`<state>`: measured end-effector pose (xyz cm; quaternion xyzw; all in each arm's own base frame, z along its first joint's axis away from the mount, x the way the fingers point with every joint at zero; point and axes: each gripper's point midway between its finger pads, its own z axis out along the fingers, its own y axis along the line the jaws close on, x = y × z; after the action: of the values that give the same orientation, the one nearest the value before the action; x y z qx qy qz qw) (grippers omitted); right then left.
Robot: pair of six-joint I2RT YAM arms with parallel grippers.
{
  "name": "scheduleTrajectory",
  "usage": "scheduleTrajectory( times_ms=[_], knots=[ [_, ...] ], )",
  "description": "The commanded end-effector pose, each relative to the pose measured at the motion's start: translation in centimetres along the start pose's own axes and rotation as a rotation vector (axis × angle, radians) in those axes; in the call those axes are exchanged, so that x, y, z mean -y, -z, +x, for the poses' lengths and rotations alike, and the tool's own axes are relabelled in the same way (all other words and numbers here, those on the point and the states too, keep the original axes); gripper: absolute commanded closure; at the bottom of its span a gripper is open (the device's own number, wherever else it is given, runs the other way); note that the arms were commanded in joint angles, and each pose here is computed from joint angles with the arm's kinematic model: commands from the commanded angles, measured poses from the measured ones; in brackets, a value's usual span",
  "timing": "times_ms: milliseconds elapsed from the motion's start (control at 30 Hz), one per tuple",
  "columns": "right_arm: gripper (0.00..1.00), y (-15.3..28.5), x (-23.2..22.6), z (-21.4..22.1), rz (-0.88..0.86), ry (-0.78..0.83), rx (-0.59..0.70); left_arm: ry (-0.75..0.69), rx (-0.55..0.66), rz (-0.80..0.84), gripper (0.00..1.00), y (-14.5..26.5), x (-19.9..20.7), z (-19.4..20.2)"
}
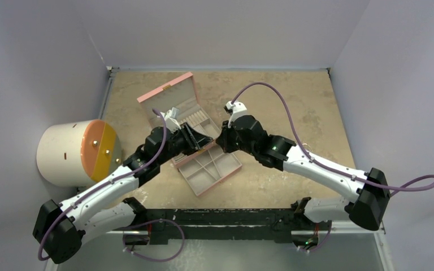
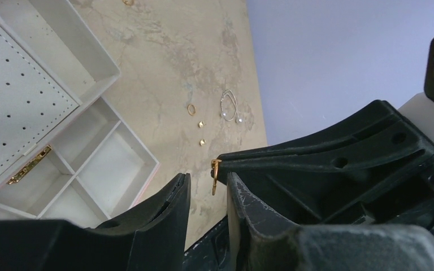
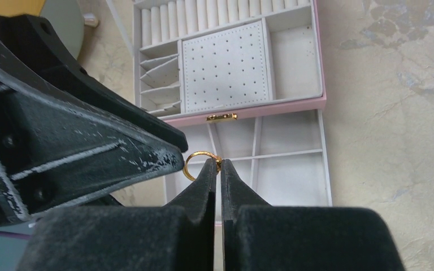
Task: Organize the mixed jewelry
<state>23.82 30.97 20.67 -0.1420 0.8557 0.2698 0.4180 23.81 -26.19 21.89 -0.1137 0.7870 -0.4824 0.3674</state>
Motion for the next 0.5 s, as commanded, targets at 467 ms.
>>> scheduleTrajectory(
  times_ms=[467],
  knots=[
    [1.00,0.13,-2.14,-2.75,-0.033,-0.023,0.065,-0.039,-0.004,0.070,0.77,0.49,1.32,0.09]
  ],
)
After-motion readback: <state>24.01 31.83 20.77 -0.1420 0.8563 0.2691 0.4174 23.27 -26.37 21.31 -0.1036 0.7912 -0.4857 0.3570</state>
